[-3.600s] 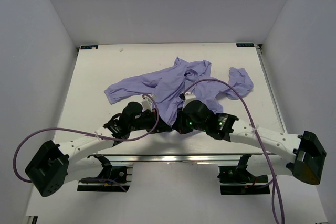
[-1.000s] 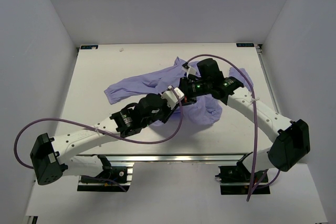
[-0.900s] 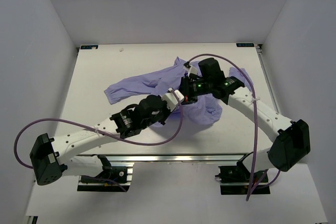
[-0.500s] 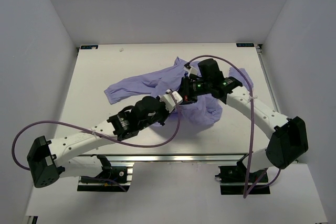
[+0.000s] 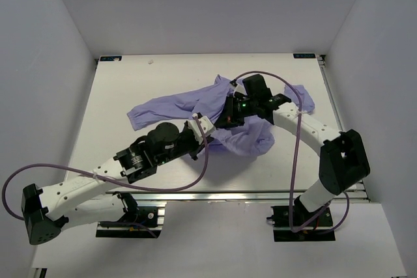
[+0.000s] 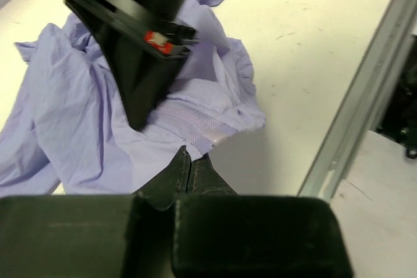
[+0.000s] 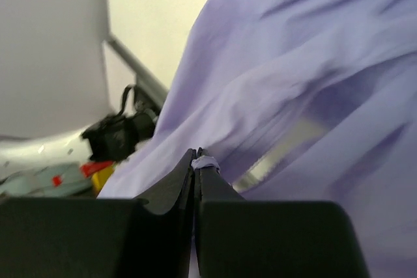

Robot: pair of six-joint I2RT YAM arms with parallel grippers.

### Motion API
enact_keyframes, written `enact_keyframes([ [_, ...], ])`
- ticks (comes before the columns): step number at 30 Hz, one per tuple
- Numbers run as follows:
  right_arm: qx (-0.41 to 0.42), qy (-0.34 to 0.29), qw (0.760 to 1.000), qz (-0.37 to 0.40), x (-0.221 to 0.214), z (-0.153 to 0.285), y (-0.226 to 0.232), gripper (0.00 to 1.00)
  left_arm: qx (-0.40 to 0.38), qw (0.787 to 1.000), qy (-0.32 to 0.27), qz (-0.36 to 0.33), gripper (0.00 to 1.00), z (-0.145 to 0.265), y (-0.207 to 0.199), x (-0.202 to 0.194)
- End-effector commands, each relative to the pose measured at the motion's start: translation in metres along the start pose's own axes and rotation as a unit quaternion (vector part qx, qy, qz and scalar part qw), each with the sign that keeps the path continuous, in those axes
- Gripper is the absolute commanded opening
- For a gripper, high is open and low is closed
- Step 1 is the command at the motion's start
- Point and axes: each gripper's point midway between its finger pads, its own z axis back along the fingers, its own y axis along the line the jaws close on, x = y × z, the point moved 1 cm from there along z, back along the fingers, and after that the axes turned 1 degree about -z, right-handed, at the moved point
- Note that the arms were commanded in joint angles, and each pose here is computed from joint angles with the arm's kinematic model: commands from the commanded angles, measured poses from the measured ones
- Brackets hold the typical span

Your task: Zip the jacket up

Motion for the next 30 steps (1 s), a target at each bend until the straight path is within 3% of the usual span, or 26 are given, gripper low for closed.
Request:
enact_keyframes([
  [1,-0.058,-0.077,0.995,0.037,0.047,-0.001,-0.026,0.00,-0.045,0.998,-0.035,0.022,0.00,0.012,-0.017,0.021],
  [5,-0.110,-0.193,0.972,0.079,0.136,0.015,-0.046,0.00,-0.036,0.996,0.000,0.077,0.00,0.016,-0.020,0.000],
  [8,-0.130,-0.237,0.957,0.107,0.192,0.017,-0.061,0.00,-0.061,0.989,0.038,0.128,0.00,0.017,-0.035,-0.026],
  [11,-0.146,-0.267,0.946,0.115,0.239,0.001,-0.096,0.00,-0.110,0.973,0.081,0.186,0.00,0.017,-0.061,-0.053],
  [12,-0.130,-0.306,0.933,0.137,0.271,0.011,-0.077,0.00,-0.121,0.966,0.095,0.209,0.00,0.018,-0.068,-0.061],
  [15,-0.119,-0.362,0.912,0.153,0.337,0.024,-0.076,0.00,-0.160,0.946,0.146,0.243,0.00,0.021,-0.090,-0.087],
  [17,-0.123,-0.380,0.905,0.148,0.366,0.023,-0.099,0.00,-0.191,0.930,0.175,0.261,0.00,0.026,-0.105,-0.100],
  [19,-0.113,-0.445,0.871,0.174,0.401,0.045,-0.086,0.00,-0.215,0.915,0.197,0.280,0.00,0.029,-0.118,-0.111],
  [26,-0.112,-0.515,0.820,0.222,0.433,0.054,-0.089,0.00,-0.220,0.895,0.242,0.302,0.00,0.028,-0.132,-0.136],
  [30,-0.088,-0.508,0.823,0.238,0.431,0.051,-0.081,0.00,-0.210,0.897,0.246,0.303,0.00,0.023,-0.131,-0.141],
])
